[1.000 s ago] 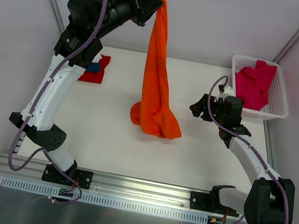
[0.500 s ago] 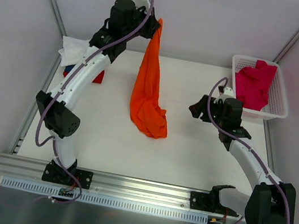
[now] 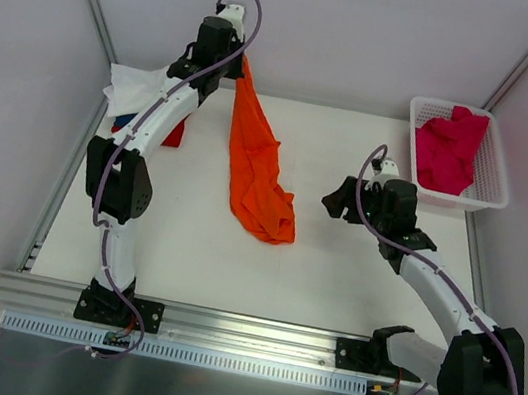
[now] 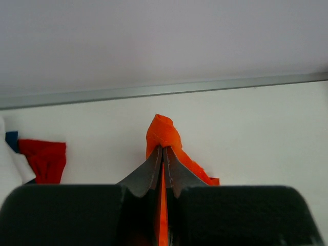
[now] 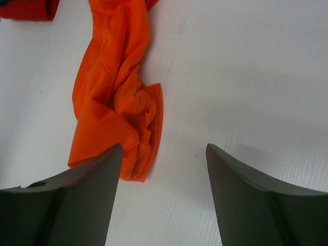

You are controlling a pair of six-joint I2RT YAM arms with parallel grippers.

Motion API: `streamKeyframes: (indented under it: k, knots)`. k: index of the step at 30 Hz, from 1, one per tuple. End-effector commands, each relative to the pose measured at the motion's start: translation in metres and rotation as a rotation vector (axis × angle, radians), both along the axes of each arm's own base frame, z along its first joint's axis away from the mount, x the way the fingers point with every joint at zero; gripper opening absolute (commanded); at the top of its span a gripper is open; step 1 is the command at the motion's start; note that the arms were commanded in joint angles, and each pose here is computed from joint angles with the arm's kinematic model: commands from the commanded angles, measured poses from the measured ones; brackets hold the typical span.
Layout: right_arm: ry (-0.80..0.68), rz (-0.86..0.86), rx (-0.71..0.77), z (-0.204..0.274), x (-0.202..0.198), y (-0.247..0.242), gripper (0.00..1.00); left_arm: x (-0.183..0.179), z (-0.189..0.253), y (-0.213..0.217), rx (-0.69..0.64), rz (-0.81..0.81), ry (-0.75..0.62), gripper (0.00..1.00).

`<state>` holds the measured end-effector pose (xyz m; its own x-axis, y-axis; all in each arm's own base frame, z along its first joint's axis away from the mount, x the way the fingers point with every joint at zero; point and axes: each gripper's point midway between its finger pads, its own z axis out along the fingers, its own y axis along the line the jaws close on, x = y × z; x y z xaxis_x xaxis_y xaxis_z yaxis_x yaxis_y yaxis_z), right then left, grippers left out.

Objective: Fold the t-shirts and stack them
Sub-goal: Flatten out the tshirt

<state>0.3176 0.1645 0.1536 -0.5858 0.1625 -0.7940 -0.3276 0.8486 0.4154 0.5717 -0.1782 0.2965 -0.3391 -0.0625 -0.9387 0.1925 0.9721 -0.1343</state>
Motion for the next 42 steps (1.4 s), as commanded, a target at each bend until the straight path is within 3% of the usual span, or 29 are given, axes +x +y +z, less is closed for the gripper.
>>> streamKeyframes:
  k: [1, 7, 19, 31, 42]
  knots:
    - [0.003, 0.029, 0.005, -0.001, -0.008, 0.014, 0.70, 0.012, -0.014, 0.028, -0.005, 0.108, 0.005, 0.00]
    - [0.042, 0.091, -0.011, -0.015, -0.025, 0.039, 0.70, 0.019, -0.057, 0.054, 0.009, 0.175, 0.083, 0.00]
    - [0.086, 0.192, -0.012, -0.025, -0.060, 0.082, 0.69, 0.030, -0.135, 0.066, 0.033, 0.203, 0.218, 0.00]
    - [0.114, 0.286, -0.014, -0.034, -0.082, 0.130, 0.63, 0.032, -0.146, 0.065, 0.027, 0.197, 0.237, 0.00]
    - [0.095, 0.323, -0.014, -0.032, -0.071, 0.157, 0.57, 0.026, -0.153, 0.063, 0.020, 0.187, 0.256, 0.00]
